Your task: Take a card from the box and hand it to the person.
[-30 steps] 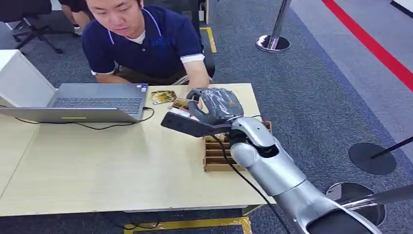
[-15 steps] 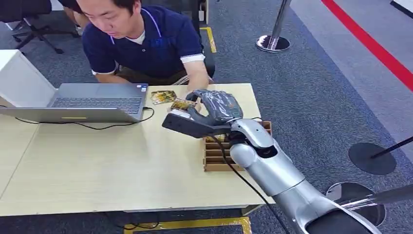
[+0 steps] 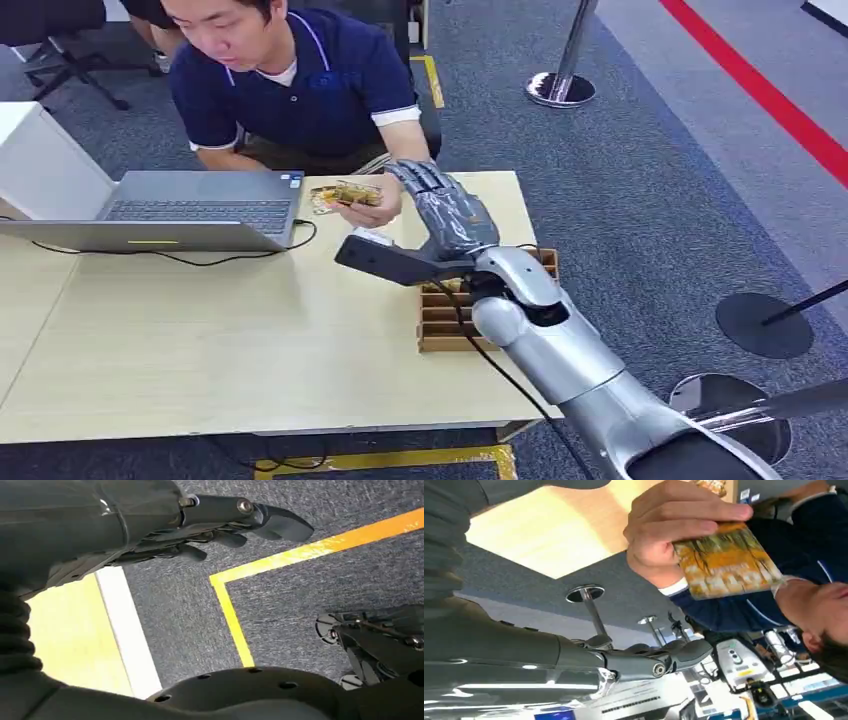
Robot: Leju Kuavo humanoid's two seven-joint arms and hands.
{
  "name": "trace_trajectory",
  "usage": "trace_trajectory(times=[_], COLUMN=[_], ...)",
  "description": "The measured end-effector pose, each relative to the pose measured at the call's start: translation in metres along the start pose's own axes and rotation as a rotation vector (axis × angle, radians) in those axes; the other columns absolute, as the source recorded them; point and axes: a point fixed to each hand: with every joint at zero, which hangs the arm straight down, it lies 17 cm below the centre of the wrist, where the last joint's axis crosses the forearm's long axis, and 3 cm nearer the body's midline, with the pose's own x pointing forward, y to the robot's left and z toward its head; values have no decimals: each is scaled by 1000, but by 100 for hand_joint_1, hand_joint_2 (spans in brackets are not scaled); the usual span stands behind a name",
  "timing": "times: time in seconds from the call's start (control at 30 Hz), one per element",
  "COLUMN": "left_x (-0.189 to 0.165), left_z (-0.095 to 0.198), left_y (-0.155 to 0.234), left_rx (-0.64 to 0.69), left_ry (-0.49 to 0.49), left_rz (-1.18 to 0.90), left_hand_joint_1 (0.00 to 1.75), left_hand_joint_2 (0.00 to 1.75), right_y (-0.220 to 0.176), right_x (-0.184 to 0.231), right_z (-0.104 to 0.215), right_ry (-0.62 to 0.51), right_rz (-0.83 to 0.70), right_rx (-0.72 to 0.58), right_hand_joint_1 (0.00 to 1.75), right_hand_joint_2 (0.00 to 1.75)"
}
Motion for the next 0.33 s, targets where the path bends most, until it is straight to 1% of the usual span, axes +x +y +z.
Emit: trace_trajectory(times=[0.07, 0.2, 0.33], left_x=[0, -3, -5], left_z=[0, 0, 0], left_y=[1, 2, 2], left_rx=[5, 10, 12], left_ry=[1, 11, 20], left_rz=[6, 9, 14], left_hand_joint_1=[0, 0, 0], left_hand_joint_2=[0, 0, 0], right_y=[-8, -40, -80], right_x=[-2, -14, -35], right_z=[2, 13, 38], right_ry=[11, 34, 63], right_rz=[-3, 6, 6], right_rx=[-39, -147, -287], right_hand_joint_1=[0, 0, 0], right_hand_joint_2=[175, 175, 175])
